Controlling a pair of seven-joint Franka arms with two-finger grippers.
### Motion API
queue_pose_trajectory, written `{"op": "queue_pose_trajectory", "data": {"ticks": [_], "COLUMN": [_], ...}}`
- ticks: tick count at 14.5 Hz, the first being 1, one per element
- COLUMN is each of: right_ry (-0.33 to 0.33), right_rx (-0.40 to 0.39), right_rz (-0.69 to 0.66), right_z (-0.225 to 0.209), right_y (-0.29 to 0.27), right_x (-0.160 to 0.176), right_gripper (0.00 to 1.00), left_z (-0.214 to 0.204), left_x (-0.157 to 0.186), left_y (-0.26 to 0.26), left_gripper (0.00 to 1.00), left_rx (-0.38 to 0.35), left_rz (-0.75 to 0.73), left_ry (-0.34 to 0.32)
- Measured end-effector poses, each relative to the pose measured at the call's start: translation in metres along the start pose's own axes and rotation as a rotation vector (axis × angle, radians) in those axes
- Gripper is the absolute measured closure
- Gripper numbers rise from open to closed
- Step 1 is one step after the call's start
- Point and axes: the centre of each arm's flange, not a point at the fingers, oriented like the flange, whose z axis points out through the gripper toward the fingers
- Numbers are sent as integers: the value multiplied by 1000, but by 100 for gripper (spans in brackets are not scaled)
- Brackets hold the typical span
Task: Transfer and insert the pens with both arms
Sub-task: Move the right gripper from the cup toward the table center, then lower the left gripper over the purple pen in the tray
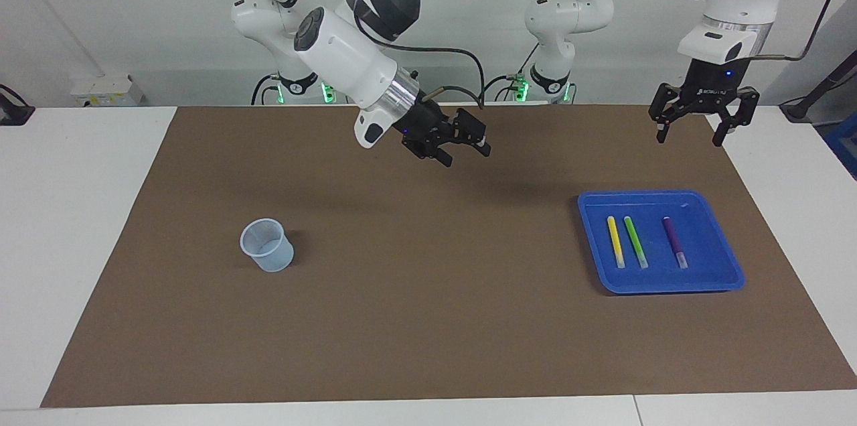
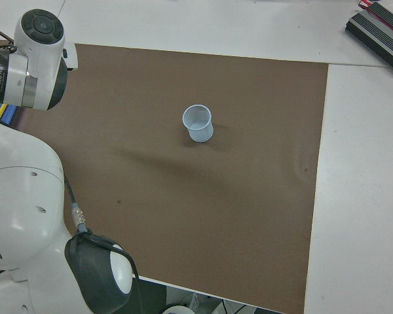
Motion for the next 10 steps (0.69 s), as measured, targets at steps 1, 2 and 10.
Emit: {"op": "queue_pose_trajectory", "data": {"ticks": [1, 2, 10], "right_ry": [-4, -7, -24], "right_rx": [-1, -2, -19], "right_rz": [-4, -9, -40], "right_z": [2, 3, 10], "right_y": [-1, -2, 2], "right_x": [-3, -4, -4], "right_gripper": [0, 0, 0], "left_z": [11, 31, 199], "left_x": [-2, -6, -46], "left_y": [-1, -3, -65], "left_gripper": [6, 11, 10], "left_rx": [3, 4, -52], "left_rz": [26, 39, -185], "left_ry": [10, 8, -196]}}
